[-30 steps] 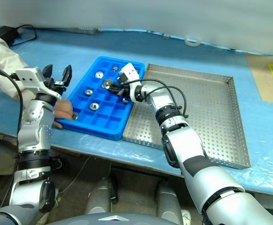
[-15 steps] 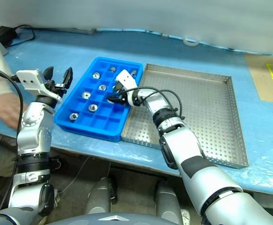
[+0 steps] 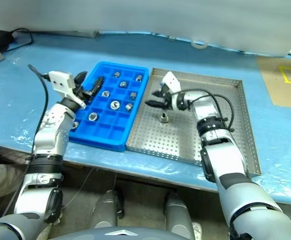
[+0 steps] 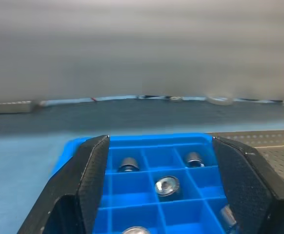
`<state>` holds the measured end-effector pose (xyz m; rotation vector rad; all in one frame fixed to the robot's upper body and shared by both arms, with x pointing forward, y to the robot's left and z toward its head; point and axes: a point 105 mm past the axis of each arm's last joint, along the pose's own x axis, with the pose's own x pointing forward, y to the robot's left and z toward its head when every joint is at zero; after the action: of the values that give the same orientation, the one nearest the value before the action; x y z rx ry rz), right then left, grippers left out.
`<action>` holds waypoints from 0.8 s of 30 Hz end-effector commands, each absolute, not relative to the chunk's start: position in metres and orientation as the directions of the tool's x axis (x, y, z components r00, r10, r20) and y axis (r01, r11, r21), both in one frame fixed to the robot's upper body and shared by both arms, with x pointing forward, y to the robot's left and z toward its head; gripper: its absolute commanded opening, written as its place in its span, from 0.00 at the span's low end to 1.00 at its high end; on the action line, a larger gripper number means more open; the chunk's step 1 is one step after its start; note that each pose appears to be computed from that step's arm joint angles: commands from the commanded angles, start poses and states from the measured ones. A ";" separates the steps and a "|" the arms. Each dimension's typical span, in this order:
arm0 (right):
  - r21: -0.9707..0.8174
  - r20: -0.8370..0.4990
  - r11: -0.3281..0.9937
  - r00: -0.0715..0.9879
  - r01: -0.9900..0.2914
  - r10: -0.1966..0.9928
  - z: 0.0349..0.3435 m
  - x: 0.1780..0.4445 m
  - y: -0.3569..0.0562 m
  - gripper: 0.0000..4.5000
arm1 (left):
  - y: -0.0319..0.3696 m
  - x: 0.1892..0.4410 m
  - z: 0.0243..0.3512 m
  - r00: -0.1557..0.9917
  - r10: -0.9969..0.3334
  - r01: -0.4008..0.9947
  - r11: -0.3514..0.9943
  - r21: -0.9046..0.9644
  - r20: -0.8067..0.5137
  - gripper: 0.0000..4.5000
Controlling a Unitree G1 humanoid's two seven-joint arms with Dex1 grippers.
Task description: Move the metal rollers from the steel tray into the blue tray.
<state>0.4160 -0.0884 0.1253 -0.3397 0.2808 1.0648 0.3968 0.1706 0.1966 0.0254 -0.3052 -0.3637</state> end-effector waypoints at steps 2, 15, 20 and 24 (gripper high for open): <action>-0.187 -0.522 0.405 0.440 -0.895 0.731 0.097 0.408 -0.097 0.64 | 0.165 0.396 0.207 0.864 -0.383 0.362 0.924 0.125 0.326 0.80; 0.044 -0.007 0.259 0.259 -0.965 0.966 0.200 0.394 -0.032 0.38 | 0.212 0.394 0.220 0.904 -0.196 0.180 0.981 0.079 0.381 0.80; 0.159 0.328 0.044 0.095 -0.986 0.940 0.264 0.371 -0.009 0.38 | 0.221 0.391 0.220 0.908 -0.161 0.146 0.987 0.067 0.387 0.80; 0.171 0.320 -0.001 0.054 -0.985 0.946 0.260 0.363 0.002 0.38 | 0.219 0.389 0.217 0.909 -0.162 0.147 0.987 0.068 0.383 0.80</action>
<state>0.3684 0.0014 0.2503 0.3990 -0.0844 1.4969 0.3948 0.2200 0.1984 0.0230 -0.3257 -0.1581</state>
